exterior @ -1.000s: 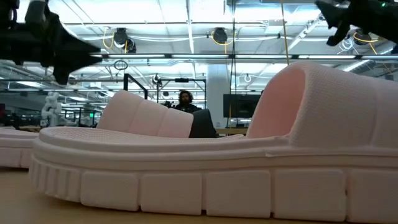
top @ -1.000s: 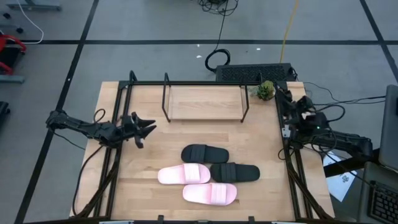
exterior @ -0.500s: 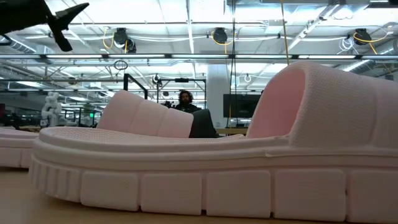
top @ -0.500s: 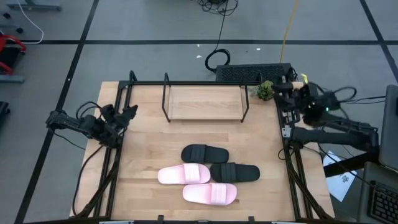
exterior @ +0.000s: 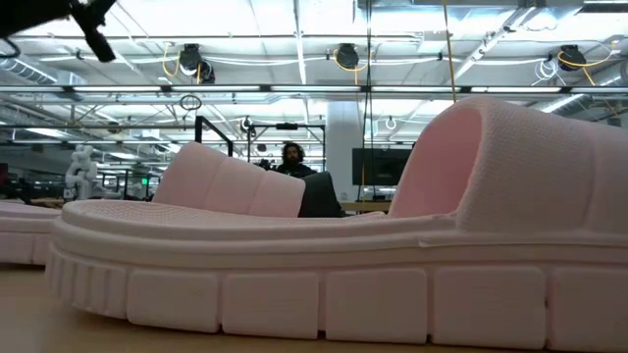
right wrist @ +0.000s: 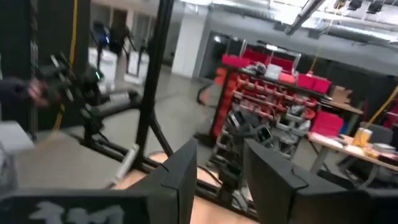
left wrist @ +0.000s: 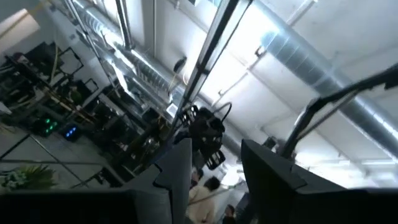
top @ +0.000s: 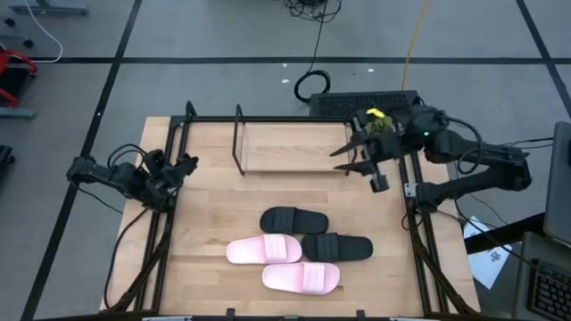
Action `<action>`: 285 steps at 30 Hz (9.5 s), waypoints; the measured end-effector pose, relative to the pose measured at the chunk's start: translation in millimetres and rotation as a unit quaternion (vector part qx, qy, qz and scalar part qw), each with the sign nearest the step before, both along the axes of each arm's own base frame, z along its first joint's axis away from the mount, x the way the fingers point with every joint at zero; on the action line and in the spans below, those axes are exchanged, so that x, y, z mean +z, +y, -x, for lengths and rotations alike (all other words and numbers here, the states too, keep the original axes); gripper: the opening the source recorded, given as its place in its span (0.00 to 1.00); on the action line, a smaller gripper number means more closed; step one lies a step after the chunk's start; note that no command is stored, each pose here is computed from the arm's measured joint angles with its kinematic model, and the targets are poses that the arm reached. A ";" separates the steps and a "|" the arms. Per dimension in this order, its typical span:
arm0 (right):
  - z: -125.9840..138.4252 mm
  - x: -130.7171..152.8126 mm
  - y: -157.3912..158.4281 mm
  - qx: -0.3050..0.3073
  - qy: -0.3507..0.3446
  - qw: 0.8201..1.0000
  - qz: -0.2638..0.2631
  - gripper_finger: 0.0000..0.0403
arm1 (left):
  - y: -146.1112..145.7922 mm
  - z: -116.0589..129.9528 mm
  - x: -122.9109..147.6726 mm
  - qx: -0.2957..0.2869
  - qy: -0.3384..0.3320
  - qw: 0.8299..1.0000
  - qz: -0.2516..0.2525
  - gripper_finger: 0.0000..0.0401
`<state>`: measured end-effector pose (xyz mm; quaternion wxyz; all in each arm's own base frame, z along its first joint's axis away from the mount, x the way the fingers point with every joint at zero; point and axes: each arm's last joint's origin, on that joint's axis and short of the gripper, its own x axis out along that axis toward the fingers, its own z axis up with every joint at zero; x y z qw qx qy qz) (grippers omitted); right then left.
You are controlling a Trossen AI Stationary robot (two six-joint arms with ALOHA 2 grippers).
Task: Pick and place slides into the shelf
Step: Put the top pink slipper on the shelf
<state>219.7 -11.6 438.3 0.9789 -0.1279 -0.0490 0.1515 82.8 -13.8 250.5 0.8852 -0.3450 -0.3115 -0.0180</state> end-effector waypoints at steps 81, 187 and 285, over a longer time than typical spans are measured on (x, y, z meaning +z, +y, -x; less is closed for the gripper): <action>49.9 27.1 42.8 -0.335 0.032 0.921 0.196 0.29 | -146.0 -185.4 -16.8 -0.054 0.678 0.712 -0.176 0.35; 36.3 41.1 46.6 -0.353 -0.040 0.914 0.195 0.29 | -111.8 -246.4 116.0 0.188 0.716 0.598 -0.306 0.00; 54.6 66.2 32.6 -0.573 -0.015 0.776 0.263 0.29 | 178.3 -287.3 -51.0 0.214 0.947 0.187 -0.151 0.00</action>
